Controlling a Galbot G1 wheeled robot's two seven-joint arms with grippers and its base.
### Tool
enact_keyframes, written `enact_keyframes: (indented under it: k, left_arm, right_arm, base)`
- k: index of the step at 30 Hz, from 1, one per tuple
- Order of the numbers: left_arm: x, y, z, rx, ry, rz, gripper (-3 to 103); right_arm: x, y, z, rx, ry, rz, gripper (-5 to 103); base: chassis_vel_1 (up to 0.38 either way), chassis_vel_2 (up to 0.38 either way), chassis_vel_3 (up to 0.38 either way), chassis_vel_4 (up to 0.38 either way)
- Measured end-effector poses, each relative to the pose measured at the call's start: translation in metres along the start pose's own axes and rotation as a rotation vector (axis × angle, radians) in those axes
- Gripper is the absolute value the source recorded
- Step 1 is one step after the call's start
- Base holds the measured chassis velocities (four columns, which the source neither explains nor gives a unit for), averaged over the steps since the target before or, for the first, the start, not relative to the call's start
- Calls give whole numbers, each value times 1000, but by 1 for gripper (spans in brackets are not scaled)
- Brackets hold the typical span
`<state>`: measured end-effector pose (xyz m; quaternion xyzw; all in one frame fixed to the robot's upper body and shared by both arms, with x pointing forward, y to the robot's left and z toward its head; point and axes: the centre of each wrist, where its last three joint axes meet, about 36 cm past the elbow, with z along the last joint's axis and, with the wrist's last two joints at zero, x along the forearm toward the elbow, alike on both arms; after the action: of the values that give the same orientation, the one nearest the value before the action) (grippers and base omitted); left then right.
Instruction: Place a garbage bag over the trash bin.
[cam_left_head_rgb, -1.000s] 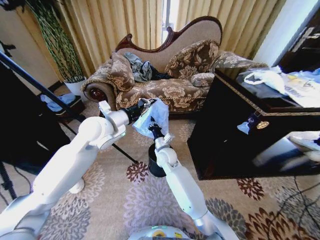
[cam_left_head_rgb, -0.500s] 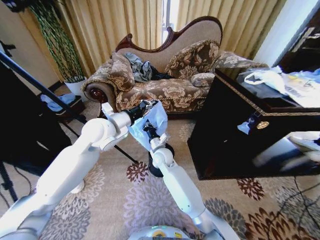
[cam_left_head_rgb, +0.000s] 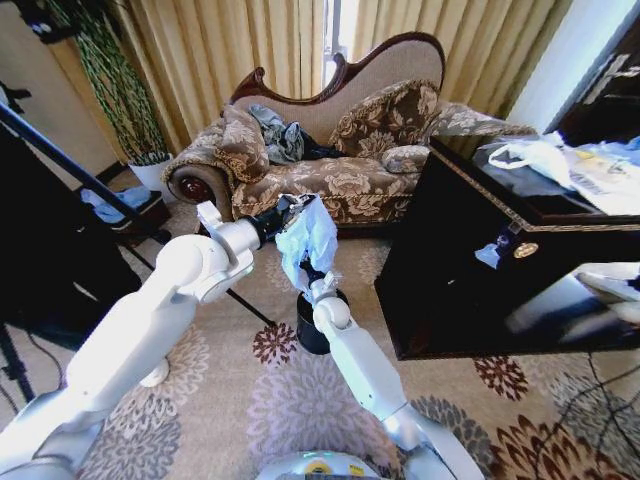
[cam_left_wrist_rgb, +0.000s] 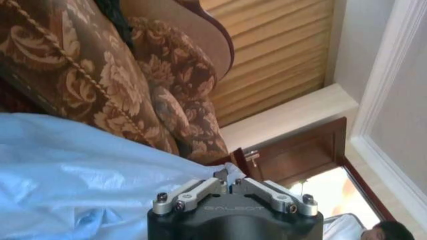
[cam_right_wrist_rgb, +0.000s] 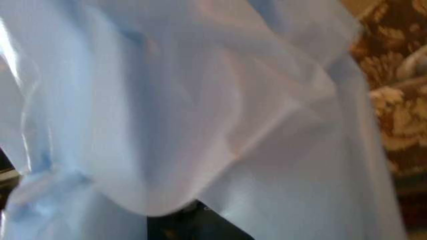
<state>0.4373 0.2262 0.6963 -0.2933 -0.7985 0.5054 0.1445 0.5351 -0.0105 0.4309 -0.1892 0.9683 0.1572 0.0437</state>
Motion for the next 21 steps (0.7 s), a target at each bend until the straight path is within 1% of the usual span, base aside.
enact_keyframes:
  k: [1, 2, 4, 5, 6, 7, 9, 10, 11, 12, 13, 14, 15, 16, 19, 20, 21]
  left_arm:
    - [0, 1, -1, 5, -7, -4, 0]
    - [0, 1, -1, 5, -7, -4, 0]
    - [2, 3, -2, 11, -19, -7, 0]
    - [3, 3, -3, 14, -22, -8, 0]
    - [3, 3, -3, 14, -22, -8, 0]
    - [5, 6, -3, 24, -34, -10, 0]
    - [6, 7, -3, 29, -44, -6, 0]
    - [7, 8, -4, 33, -51, -3, 0]
    - [7, 8, -4, 33, -51, -3, 0]
    - [8, 9, -4, 35, -55, -3, 0]
    - [8, 9, -5, 36, -56, -3, 0]
    - [9, 10, -5, 39, -62, -3, 0]
    - [9, 10, -5, 39, -62, -3, 0]
    - [9, 11, -5, 44, -69, -5, 0]
    - [12, 14, -6, 54, -83, -10, 0]
    - [15, 18, -5, 66, -95, -19, 0]
    - [17, 20, -5, 72, -100, -23, 0]
  right_arm:
    - [5, 6, -7, 14, 13, -10, 0]
    - [5, 6, -7, 14, 13, -10, 0]
    - [18, -1, -16, 63, 44, -13, 0]
    - [21, -3, -17, 79, 52, -12, 0]
    - [21, -3, -17, 79, 52, -12, 0]
    - [36, -19, -18, 159, 83, -4, 0]
    - [45, -30, -18, 205, 101, 2, 0]
    - [52, -41, -17, 244, 118, 9, 0]
    - [52, -41, -17, 244, 118, 9, 0]
    - [58, -50, -16, 276, 132, 14, 0]
    - [59, -53, -16, 285, 136, 16, 0]
    - [66, -62, -17, 311, 148, 21, 0]
    - [66, -62, -17, 311, 148, 21, 0]
    - [75, -73, -19, 341, 168, 21, 0]
    - [91, -92, -27, 387, 199, 9, 0]
    - [102, -104, -34, 419, 223, 2, 0]
    - [108, -109, -37, 432, 235, -2, 0]
  base:
    - [0, 0, 0, 0]
    - [0, 0, 0, 0]
    - [0, 0, 0, 0]
    - [0, 0, 0, 0]
    - [0, 0, 0, 0]
    - [0, 0, 0, 0]
    - [0, 0, 0, 0]
    - [0, 0, 0, 0]
    - [0, 0, 0, 0]
    - [0, 0, 0, 0]
    - [0, 0, 0, 0]
    - [0, 0, 0, 0]
    - [0, 0, 0, 0]
    - [0, 0, 0, 0]
    - [0, 0, 0, 0]
    - [0, 0, 0, 0]
    - [0, 0, 0, 0]
